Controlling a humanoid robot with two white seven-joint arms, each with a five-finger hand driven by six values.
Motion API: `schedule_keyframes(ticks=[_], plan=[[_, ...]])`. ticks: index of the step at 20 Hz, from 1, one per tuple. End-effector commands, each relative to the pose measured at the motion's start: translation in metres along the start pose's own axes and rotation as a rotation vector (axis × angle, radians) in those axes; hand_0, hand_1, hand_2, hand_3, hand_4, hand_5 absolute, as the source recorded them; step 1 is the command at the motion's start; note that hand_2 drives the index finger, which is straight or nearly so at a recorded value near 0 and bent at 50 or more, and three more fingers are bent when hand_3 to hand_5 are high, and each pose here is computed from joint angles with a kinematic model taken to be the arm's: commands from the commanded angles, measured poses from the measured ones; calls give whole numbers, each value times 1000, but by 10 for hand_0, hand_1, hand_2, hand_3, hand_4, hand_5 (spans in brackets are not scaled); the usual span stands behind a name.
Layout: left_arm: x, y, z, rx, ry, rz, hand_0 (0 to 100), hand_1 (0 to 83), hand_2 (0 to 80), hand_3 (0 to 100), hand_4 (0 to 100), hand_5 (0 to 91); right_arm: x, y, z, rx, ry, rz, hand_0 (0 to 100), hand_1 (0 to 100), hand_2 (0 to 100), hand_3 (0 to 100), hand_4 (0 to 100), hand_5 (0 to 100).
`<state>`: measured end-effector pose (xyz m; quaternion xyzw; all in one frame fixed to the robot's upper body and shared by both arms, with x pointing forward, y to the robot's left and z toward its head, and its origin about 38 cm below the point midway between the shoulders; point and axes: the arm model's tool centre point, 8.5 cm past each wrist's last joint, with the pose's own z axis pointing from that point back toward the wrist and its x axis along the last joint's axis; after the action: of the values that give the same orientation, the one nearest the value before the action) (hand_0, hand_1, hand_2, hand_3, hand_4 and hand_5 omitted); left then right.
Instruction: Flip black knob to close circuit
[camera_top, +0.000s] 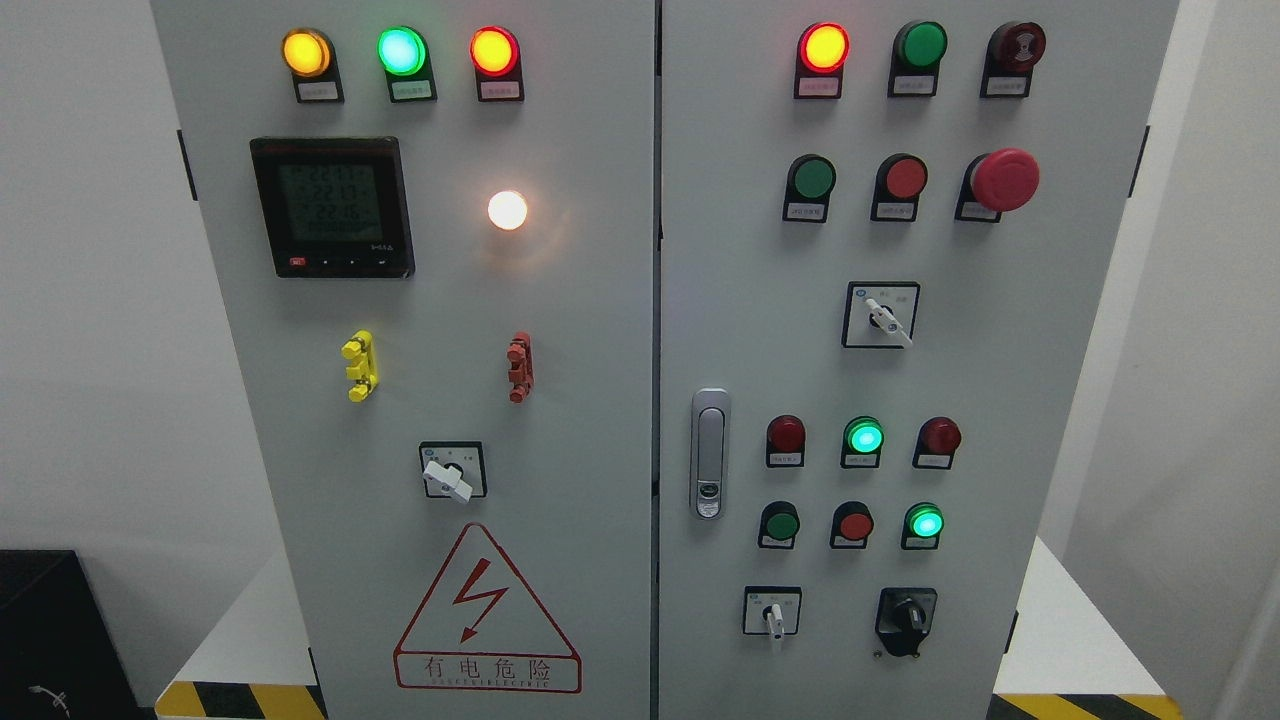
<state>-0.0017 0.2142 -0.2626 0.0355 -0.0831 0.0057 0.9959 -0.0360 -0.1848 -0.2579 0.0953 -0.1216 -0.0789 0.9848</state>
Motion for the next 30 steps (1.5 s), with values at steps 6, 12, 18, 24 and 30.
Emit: schedule_keyframes(ticks=[6, 12, 18, 24, 30], plan=[[-7, -1, 2, -9, 17, -44, 120, 556, 0, 0, 0, 0, -4, 0, 1, 1, 13, 1, 0, 112, 0, 0, 0, 0], [-7, -1, 2, -9, 19, -44, 120, 556, 0, 0, 0, 0, 11, 3, -3, 12, -21, -1, 0, 108, 0, 0, 0, 0], [-7, -1, 2, -9, 19, -44, 120, 556, 0, 0, 0, 0, 58, 11, -15, 42, -121, -3, 0, 86, 0, 0, 0, 0], [-7, -1, 2, -8, 17, -44, 120, 556, 0, 0, 0, 0, 114, 20, -19, 65, -307, 13, 0, 65, 0, 0, 0, 0], [-7, -1, 2, -8, 17, -44, 120, 556, 0, 0, 0, 0, 172, 31, -13, 71, -501, 58, 0, 65, 98, 170, 101, 0]])
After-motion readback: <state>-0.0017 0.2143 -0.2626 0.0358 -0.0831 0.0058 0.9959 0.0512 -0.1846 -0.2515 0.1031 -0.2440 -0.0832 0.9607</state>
